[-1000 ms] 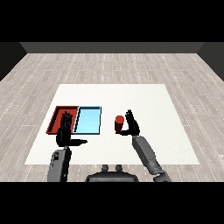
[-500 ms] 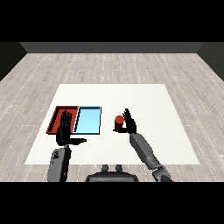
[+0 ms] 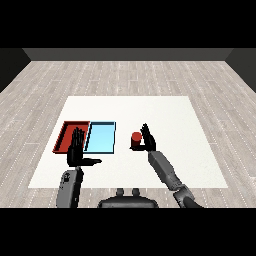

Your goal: Pick the red can and put it in the red box

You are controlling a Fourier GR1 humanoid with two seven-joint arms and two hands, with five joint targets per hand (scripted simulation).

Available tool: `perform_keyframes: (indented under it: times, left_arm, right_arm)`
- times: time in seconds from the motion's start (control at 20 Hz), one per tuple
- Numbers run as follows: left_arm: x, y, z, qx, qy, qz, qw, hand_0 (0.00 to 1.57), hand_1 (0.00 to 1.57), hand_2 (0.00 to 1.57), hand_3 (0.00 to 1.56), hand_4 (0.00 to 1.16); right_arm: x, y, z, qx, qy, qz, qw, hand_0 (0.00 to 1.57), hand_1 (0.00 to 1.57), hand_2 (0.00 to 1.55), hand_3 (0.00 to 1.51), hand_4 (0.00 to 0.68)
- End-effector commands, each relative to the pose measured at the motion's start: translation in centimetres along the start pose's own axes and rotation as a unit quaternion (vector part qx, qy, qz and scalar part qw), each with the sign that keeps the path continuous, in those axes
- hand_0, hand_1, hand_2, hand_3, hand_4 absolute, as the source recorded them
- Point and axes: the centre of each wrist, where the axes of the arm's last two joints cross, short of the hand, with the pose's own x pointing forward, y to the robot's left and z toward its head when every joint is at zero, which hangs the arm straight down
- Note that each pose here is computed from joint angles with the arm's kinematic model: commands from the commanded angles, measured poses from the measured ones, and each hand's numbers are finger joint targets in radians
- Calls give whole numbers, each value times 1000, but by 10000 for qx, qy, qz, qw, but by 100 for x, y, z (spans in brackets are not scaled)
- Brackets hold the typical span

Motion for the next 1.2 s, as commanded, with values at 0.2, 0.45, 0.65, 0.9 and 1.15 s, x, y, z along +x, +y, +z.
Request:
perform_keyframes:
  times: [0.2, 0.45, 0.65, 0.9, 1.15]
  left_arm:
    - [-26, 36, -23, -63, -30, 24, 10000, 0, 0, 0, 0, 0]
    - [17, 76, -97, 26, -7, 0, 10000, 0, 0, 0, 0, 0]
    - [-4, 143, -29, -51, -16, 22, 10000, 0, 0, 0, 0, 0]
    - [146, 162, -40, -2, -96, 84, 9999, 0, 0, 0, 0, 0]
    - [42, 159, -118, 55, -83, -12, 9999, 0, 0, 0, 0, 0]
  right_arm:
    - [2, -10, -22, -14, 84, -98, 9999, 0, 0, 0, 0, 0]
    - [-63, 200, -63, 44, 156, -1, 9999, 0, 0, 0, 0, 0]
    - [-205, 158, -7, 106, 210, 102, 9997, 0, 0, 0, 0, 0]
    - [18, 283, -191, 177, 249, 31, 9995, 0, 0, 0, 0, 0]
    - [181, 174, -352, -15, 424, 111, 9990, 0, 0, 0, 0, 0]
